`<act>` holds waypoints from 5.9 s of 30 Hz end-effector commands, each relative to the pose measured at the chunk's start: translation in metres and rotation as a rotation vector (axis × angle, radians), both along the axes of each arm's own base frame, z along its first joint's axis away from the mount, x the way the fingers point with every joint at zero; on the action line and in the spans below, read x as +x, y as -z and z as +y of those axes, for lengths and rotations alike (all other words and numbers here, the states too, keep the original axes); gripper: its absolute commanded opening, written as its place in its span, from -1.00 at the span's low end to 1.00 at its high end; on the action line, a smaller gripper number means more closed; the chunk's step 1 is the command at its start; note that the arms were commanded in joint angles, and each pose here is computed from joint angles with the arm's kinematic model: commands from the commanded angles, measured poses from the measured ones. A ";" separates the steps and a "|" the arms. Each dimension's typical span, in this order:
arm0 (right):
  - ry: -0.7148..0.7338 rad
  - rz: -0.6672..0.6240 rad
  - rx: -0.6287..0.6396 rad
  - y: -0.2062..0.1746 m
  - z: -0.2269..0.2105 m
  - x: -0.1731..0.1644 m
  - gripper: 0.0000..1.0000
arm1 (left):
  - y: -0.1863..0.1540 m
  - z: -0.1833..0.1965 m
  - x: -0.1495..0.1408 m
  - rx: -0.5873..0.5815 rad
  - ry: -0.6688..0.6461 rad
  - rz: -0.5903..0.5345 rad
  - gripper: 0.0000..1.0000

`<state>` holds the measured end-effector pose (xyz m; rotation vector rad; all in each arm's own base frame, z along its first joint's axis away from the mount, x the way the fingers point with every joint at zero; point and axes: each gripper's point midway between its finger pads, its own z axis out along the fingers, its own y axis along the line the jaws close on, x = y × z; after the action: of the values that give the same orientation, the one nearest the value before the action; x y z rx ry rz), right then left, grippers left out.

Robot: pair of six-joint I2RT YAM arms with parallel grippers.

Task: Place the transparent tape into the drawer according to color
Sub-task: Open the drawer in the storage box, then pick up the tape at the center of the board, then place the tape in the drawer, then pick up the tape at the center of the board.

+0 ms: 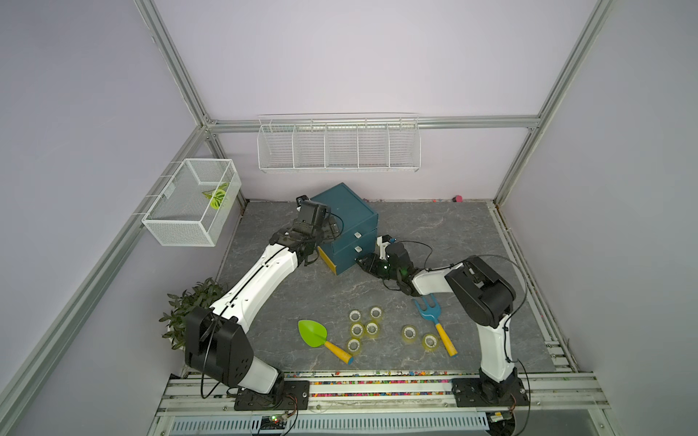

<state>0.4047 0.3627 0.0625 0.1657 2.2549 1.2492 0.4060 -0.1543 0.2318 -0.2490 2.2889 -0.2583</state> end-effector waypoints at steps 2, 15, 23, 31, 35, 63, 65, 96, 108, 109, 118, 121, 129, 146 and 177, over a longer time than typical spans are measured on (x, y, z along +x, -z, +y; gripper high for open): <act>0.000 -0.009 0.025 0.000 0.004 0.010 -0.36 | 0.042 0.007 -0.016 0.082 0.023 0.153 0.90; -0.012 0.017 0.006 0.003 -0.021 -0.023 -1.00 | 0.043 0.008 -0.015 0.086 0.021 0.156 0.90; -0.030 0.085 -0.117 0.027 -0.063 -0.078 -1.00 | 0.041 0.007 -0.015 0.080 0.023 0.151 0.91; -0.033 0.073 -0.204 0.016 -0.085 -0.095 -0.99 | 0.043 0.006 -0.015 0.076 0.027 0.157 0.91; -0.042 0.085 -0.240 0.015 -0.089 -0.100 -0.61 | 0.041 0.005 -0.015 0.070 0.031 0.155 0.93; -0.433 0.188 -0.972 0.013 -0.163 -0.246 0.31 | -0.034 0.002 -0.084 -0.084 0.201 -0.029 1.00; -0.432 0.184 -0.990 0.016 -0.162 -0.245 0.32 | -0.030 0.005 -0.085 -0.071 0.192 -0.025 1.00; -0.383 -0.064 -0.677 -0.076 -0.076 -0.172 -0.13 | -0.010 0.012 -0.086 -0.022 0.180 -0.009 1.00; -0.265 -0.125 -0.678 -0.066 -0.045 -0.058 -0.13 | -0.002 0.008 -0.087 -0.026 0.202 0.000 1.00; -0.258 -0.124 -0.678 -0.063 -0.044 -0.053 -0.13 | -0.002 0.009 -0.087 -0.026 0.201 -0.001 1.00; -0.247 -0.056 -0.704 -0.042 -0.044 -0.046 0.20 | 0.000 0.009 -0.086 -0.020 0.197 0.005 1.00; -0.232 -0.064 -0.698 -0.048 -0.045 -0.046 0.27 | 0.001 0.009 -0.086 -0.018 0.201 0.008 1.00; -0.183 -0.128 -0.653 -0.090 -0.059 -0.059 0.26 | 0.003 0.009 -0.086 -0.015 0.199 0.013 1.00; -0.294 0.012 -0.706 -0.045 -0.139 -0.184 0.26 | 0.023 -0.027 -0.125 -0.106 0.298 0.121 1.00; -0.265 0.106 -0.798 -0.010 -0.176 -0.224 0.25 | 0.167 -0.078 -0.223 0.072 0.475 0.523 0.58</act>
<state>0.1821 0.1910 0.0716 -0.3804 2.7526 0.3976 0.1809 -0.2302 0.0705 0.2837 2.8567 -0.4017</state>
